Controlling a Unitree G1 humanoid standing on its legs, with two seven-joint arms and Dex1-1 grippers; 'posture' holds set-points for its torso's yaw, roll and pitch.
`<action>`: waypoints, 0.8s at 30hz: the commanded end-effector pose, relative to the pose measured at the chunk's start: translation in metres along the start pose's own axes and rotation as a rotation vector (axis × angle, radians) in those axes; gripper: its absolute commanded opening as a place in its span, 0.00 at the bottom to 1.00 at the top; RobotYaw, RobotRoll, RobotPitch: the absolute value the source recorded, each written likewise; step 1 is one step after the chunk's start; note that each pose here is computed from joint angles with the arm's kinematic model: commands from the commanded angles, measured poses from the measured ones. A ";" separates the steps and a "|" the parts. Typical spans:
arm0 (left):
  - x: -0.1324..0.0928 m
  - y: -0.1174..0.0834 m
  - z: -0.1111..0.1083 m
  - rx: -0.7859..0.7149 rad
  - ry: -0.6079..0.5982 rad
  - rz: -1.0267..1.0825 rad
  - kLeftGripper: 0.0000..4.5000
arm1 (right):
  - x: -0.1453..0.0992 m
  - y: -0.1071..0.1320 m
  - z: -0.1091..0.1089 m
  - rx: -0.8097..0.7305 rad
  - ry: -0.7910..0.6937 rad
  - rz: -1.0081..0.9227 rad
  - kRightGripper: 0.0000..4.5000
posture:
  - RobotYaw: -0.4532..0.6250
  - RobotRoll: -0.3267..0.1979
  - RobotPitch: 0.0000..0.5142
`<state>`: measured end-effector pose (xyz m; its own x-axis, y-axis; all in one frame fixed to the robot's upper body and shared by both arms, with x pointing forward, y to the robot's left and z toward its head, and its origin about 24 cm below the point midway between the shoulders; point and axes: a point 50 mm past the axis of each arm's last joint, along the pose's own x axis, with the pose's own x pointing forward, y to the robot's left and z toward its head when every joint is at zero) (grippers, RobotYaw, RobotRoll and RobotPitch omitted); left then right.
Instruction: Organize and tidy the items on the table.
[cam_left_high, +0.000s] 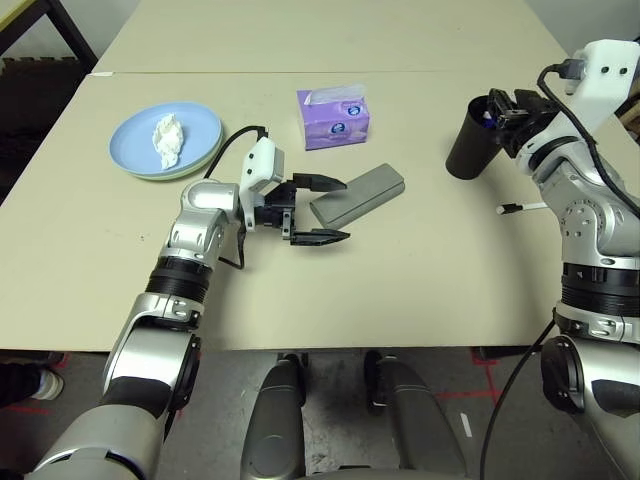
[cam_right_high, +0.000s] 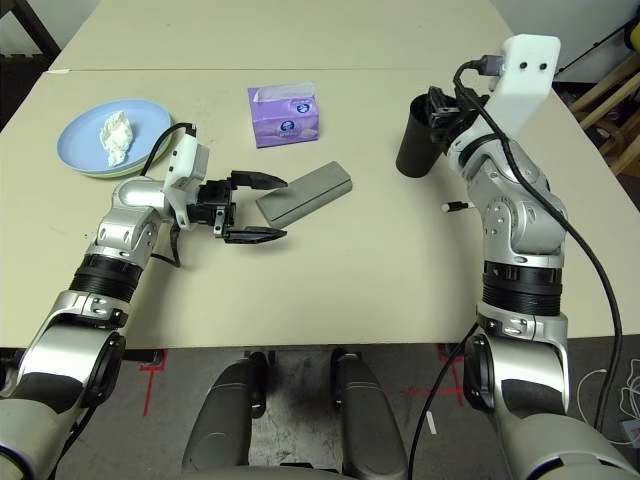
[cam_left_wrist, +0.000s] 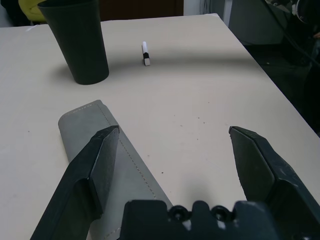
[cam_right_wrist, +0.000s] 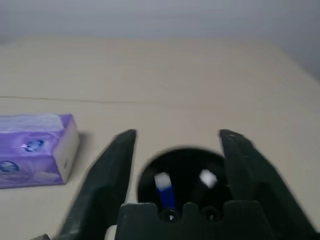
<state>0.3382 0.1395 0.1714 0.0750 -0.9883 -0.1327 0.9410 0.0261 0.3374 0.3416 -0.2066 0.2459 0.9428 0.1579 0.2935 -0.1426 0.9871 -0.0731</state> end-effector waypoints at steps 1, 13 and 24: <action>0.001 -0.003 -0.003 -0.005 0.011 -0.018 1.00 | -0.002 0.012 0.018 -0.060 -0.176 0.152 1.00 | 0.47 0.62 0.43; 0.002 -0.002 -0.003 -0.009 0.012 -0.022 1.00 | -0.024 0.028 -0.014 -0.205 0.075 0.911 1.00 | 0.47 0.62 0.43; 0.001 -0.004 -0.003 -0.014 0.013 -0.022 1.00 | -0.031 -0.027 -0.039 -0.602 0.779 1.225 1.00 | 0.48 0.62 0.44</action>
<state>0.3380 0.1388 0.1711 0.0718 -0.9880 -0.1369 0.9433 0.0226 0.3311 0.3290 -0.2313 0.2069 0.3278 0.6507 -0.6850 -0.9362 0.1265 -0.3278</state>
